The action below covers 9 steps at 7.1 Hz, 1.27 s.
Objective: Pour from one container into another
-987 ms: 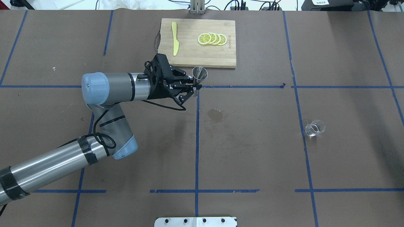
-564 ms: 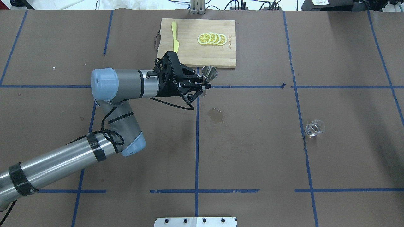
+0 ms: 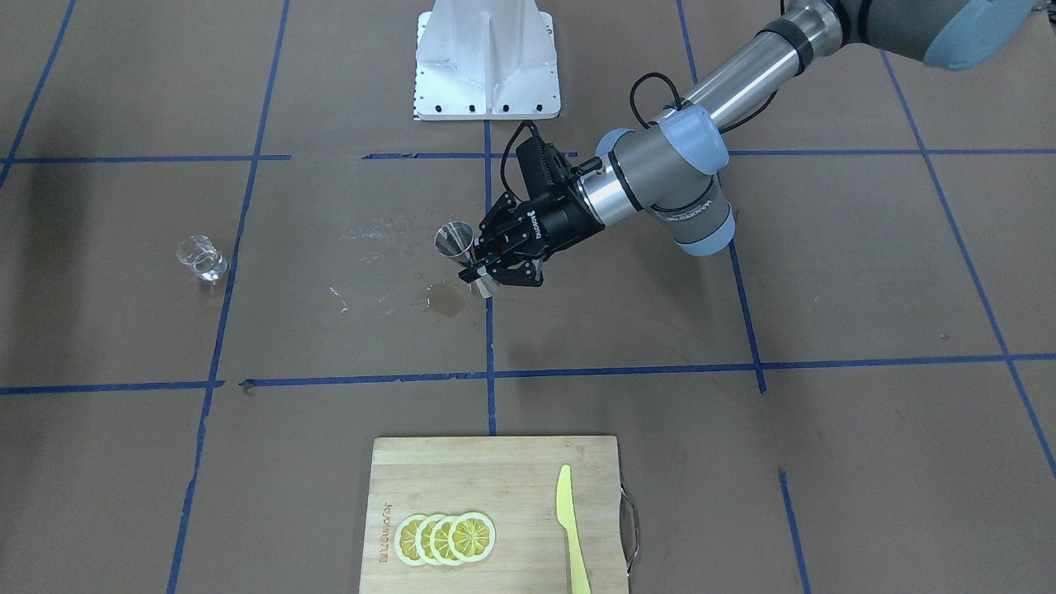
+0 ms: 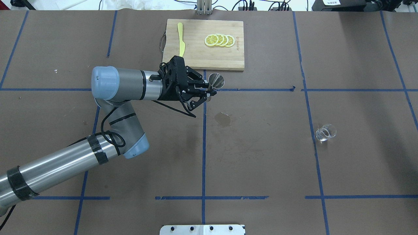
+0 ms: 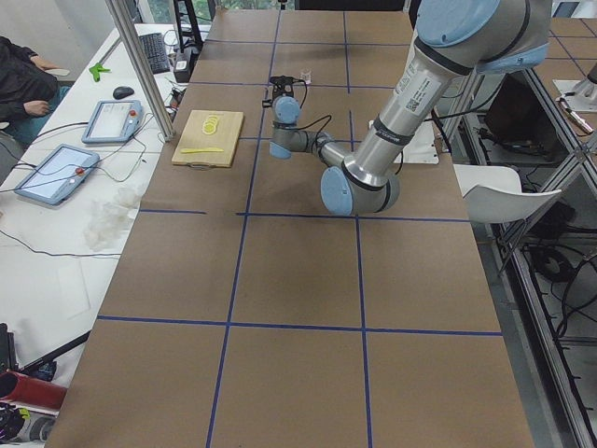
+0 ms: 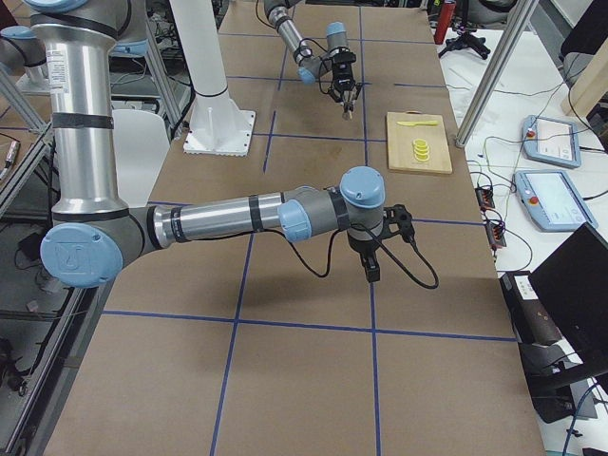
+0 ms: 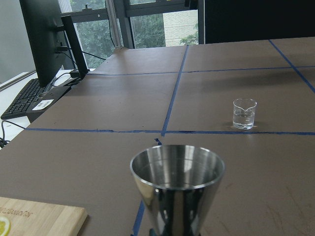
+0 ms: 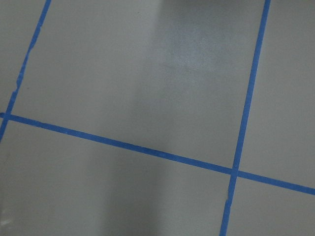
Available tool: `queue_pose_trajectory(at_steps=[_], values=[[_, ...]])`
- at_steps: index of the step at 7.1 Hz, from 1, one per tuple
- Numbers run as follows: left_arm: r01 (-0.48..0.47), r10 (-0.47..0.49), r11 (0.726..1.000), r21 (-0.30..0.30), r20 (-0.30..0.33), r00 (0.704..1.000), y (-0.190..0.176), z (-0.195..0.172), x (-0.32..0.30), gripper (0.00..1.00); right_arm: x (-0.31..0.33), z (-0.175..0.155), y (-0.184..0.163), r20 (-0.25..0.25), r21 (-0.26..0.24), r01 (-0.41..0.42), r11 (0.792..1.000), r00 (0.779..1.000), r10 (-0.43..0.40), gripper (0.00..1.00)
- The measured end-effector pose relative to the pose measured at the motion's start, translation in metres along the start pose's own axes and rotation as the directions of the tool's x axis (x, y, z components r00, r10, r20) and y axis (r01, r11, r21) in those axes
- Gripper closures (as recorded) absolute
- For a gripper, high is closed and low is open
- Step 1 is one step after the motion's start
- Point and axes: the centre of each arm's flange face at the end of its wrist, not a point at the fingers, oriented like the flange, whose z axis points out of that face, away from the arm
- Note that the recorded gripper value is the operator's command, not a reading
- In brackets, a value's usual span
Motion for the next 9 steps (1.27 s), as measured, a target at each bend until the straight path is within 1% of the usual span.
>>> queue_pose_trajectory(at_steps=[2,4,5,7,9], values=[[0.027,-0.027,1.0,-0.003,0.006,1.0,0.001,-0.004,-0.006,1.0,-0.055,-0.02,-0.002,0.039,0.029,-0.122,0.992,0.992,0.121,0.0],[0.127,-0.127,0.992,-0.008,0.007,0.992,0.005,-0.006,-0.007,1.0,-0.128,-0.021,0.002,0.049,0.033,-0.197,0.98,0.98,0.195,0.0],[0.166,-0.166,0.986,-0.011,0.007,0.986,0.008,-0.009,-0.006,1.0,-0.153,-0.02,0.009,0.052,0.03,-0.209,0.977,0.977,0.208,0.0],[0.176,-0.176,0.984,0.004,-0.007,0.984,0.008,-0.016,-0.001,1.0,-0.185,-0.025,0.033,0.061,0.025,-0.198,0.98,0.979,0.196,0.0],[0.107,-0.106,0.993,0.053,-0.025,0.994,0.001,-0.027,0.008,1.0,-0.217,-0.02,0.05,0.051,0.022,-0.189,0.982,0.981,0.188,0.0]])
